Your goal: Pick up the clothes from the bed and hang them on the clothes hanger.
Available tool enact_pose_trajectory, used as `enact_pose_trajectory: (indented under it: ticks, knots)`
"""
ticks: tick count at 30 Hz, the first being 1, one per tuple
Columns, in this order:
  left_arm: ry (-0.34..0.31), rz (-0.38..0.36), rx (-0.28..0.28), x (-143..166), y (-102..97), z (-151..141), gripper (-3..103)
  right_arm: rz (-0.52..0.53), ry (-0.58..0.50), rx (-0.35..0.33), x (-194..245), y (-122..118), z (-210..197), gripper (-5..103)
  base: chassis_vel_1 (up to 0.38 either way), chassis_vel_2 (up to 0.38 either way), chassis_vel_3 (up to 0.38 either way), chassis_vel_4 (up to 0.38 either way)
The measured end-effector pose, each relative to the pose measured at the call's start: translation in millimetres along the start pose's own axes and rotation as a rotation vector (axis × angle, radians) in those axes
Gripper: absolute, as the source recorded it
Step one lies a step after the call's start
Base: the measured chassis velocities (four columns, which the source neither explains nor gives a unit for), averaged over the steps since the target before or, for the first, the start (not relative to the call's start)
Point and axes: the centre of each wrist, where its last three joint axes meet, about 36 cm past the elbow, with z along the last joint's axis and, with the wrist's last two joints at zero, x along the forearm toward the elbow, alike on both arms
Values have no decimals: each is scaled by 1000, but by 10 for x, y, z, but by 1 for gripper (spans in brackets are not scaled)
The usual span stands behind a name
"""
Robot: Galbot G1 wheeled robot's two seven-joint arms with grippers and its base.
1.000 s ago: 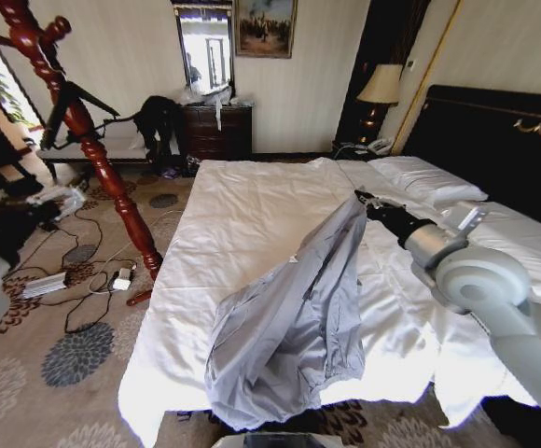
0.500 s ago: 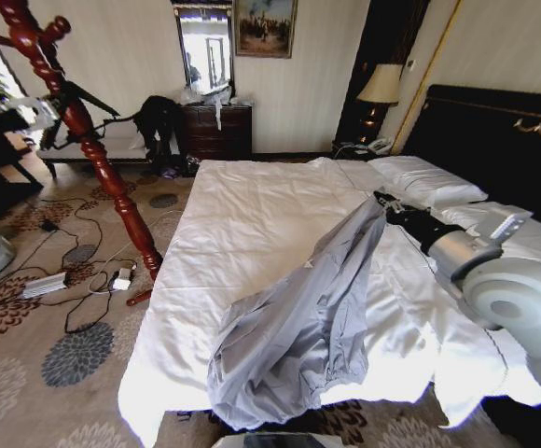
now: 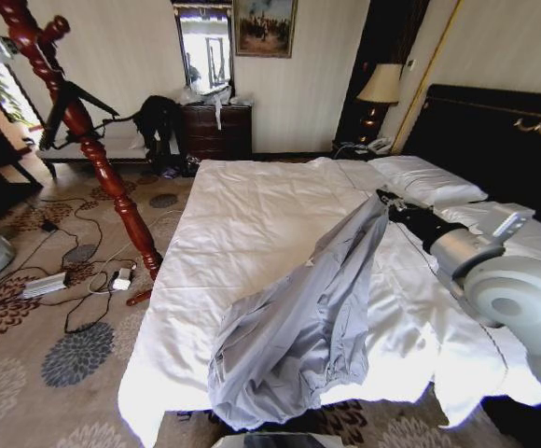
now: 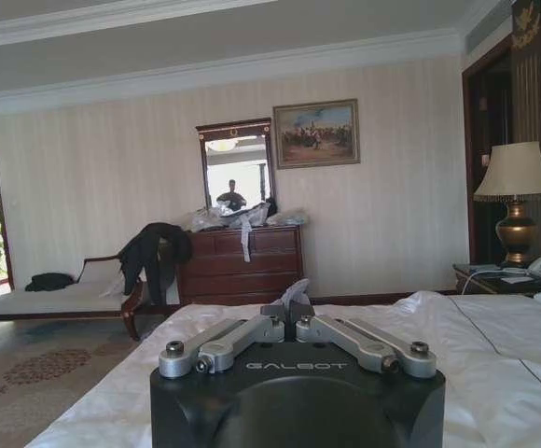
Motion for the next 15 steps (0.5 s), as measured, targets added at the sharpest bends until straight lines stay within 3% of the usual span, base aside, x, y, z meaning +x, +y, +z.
enact_pose_trajectory:
  ticks: [11,15]
  knots:
    - [77,-85,-35,-391,334,-140,100,-30,5,-10,-46,-29,29,1,0,0,0,0]
    - [99,-77,-43,-500,338,-174,100,-38,5,-21,-38,-14,29,1,0,0,0,0]
